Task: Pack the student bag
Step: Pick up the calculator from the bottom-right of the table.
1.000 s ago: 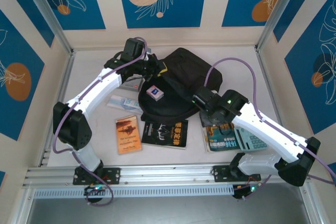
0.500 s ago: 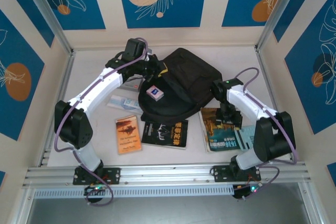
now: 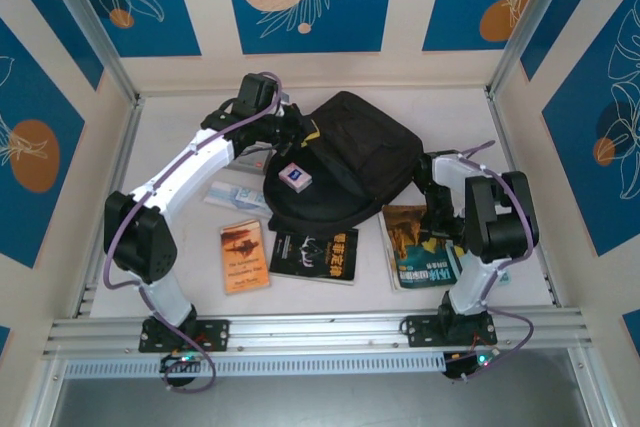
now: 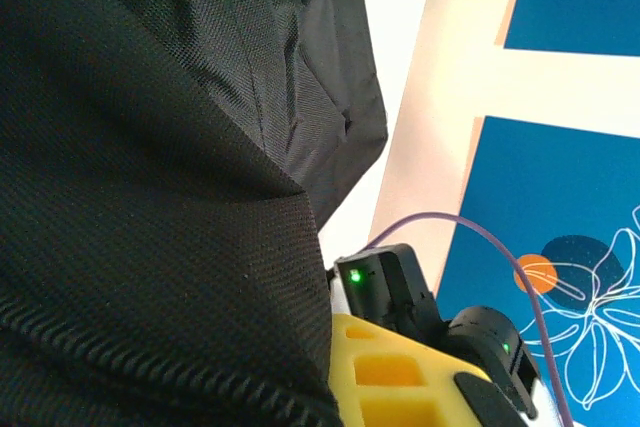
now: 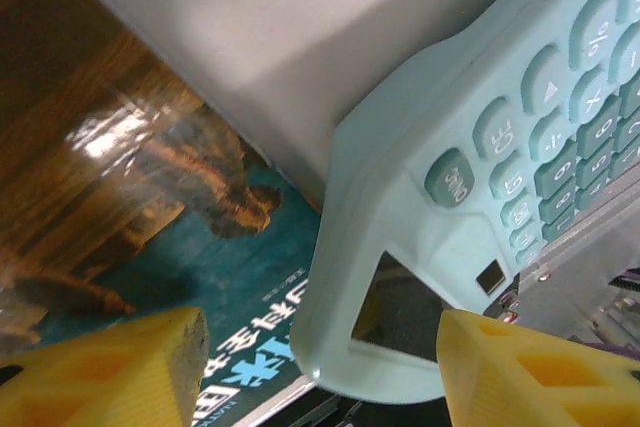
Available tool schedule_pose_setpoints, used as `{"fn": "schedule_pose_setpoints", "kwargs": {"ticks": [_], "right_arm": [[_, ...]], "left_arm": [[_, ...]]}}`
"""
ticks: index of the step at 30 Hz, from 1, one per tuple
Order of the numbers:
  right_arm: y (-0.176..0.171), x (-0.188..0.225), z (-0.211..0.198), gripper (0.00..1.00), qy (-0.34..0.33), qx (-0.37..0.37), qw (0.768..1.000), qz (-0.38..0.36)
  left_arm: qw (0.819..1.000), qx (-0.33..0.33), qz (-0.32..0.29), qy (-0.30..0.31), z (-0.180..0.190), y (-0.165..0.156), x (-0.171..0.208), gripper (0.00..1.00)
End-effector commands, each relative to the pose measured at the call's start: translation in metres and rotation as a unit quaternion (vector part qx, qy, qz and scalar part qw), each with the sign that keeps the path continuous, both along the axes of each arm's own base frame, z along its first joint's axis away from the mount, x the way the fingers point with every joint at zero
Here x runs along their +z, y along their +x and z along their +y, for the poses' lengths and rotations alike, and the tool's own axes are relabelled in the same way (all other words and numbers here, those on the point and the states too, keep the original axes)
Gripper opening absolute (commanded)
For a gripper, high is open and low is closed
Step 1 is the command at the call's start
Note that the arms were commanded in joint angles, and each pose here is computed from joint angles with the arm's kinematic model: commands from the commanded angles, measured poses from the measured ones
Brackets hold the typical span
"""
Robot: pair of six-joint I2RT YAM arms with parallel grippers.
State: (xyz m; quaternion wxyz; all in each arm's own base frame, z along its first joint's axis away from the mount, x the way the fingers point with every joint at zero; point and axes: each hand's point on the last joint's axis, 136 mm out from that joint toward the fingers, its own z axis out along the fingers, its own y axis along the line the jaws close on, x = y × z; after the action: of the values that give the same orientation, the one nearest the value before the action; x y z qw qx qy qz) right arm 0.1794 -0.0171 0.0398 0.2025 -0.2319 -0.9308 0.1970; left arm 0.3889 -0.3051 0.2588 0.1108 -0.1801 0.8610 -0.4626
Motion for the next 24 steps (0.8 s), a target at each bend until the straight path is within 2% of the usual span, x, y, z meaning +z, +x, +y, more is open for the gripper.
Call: {"fn": "schedule_pose_setpoints", "kwargs": {"ticks": [1,10,14,17,24], "right_arm": [[-0.001,-0.002,-0.009,0.63,-0.022,-0.017,0.999,0.017],[0.005,-0.016,-0.017,0.50,-0.010,-0.038,0.999,0.029],[0.012,-0.022,-0.014,0.37,0.000,-0.028,0.999,0.028],[0.027,-0.020,-0.014,0.18,0.004,-0.002,1.000,0.017],[0.059,-0.004,-0.020,0.12,-0.028,0.102,0.994,0.003]], "left_arm": [[1.000,-0.001,0.006,-0.011,0.000,0.001,0.003,0.00],[1.000,0.005,0.006,-0.008,0.009,-0.002,0.002,0.00],[1.000,0.006,0.008,-0.005,0.011,-0.002,0.000,0.00],[1.000,0.007,0.007,-0.006,0.011,-0.002,0.000,0.00],[1.000,0.010,0.006,-0.006,0.012,0.000,0.002,0.00]]}}
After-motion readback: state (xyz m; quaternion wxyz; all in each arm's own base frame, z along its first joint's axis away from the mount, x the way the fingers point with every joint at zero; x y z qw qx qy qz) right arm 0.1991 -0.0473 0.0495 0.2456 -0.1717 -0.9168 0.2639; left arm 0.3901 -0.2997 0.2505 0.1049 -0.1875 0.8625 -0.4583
